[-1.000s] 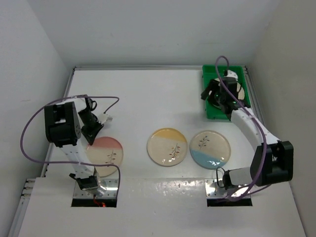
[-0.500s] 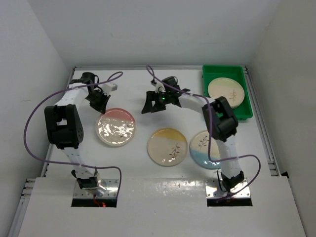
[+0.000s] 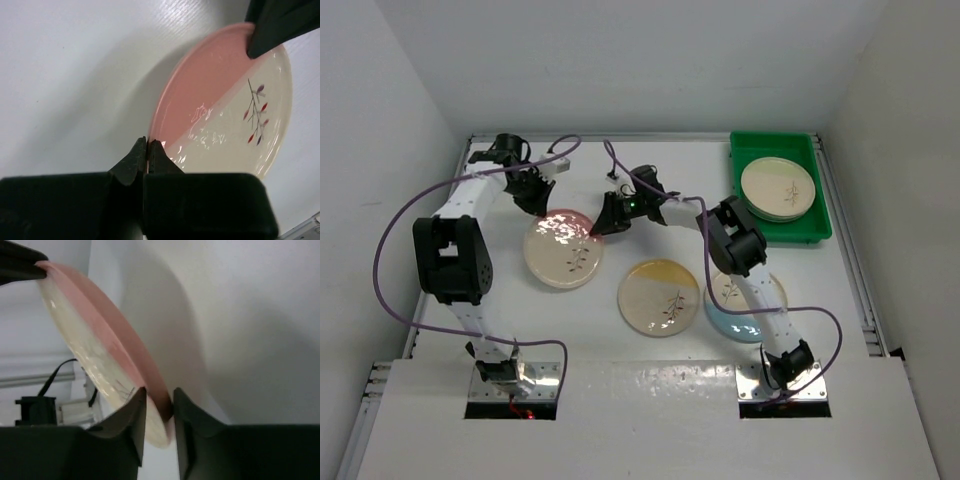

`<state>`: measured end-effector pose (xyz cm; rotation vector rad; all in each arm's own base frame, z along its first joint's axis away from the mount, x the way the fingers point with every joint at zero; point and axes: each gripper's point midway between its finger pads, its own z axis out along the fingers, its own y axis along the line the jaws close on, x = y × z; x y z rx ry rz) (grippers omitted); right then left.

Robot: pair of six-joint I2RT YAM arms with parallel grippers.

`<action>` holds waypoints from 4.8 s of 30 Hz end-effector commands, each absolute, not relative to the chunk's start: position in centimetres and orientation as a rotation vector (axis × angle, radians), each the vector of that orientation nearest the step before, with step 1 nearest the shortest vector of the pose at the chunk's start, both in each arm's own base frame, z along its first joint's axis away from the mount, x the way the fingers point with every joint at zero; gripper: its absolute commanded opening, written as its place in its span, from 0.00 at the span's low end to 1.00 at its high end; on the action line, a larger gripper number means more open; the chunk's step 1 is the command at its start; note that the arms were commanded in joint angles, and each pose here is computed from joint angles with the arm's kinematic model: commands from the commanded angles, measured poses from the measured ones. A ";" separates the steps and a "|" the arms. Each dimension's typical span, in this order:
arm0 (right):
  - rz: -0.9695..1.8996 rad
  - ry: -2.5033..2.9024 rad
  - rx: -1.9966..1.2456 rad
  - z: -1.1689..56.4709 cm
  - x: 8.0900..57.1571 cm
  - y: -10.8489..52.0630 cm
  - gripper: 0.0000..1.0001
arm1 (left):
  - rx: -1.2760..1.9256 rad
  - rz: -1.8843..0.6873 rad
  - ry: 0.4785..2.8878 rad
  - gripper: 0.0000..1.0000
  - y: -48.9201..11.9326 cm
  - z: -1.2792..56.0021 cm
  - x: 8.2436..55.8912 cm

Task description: Place the plates into the plastic bin on the countertop

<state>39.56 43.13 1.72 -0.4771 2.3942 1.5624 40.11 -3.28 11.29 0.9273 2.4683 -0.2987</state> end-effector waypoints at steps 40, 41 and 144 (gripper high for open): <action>0.479 1.717 1.196 10.4 44.9 -9.9 0.00 | 0.677 -0.105 2.312 1.00 -3.1 21.3 46.9; 0.462 1.747 1.222 9.5 44.5 -9.7 0.00 | 0.714 -0.120 2.333 1.00 -3.9 20.7 46.3; 0.416 1.691 1.243 10.7 44.0 -11.3 0.09 | 0.952 -0.218 2.367 0.49 -15.9 17.1 43.9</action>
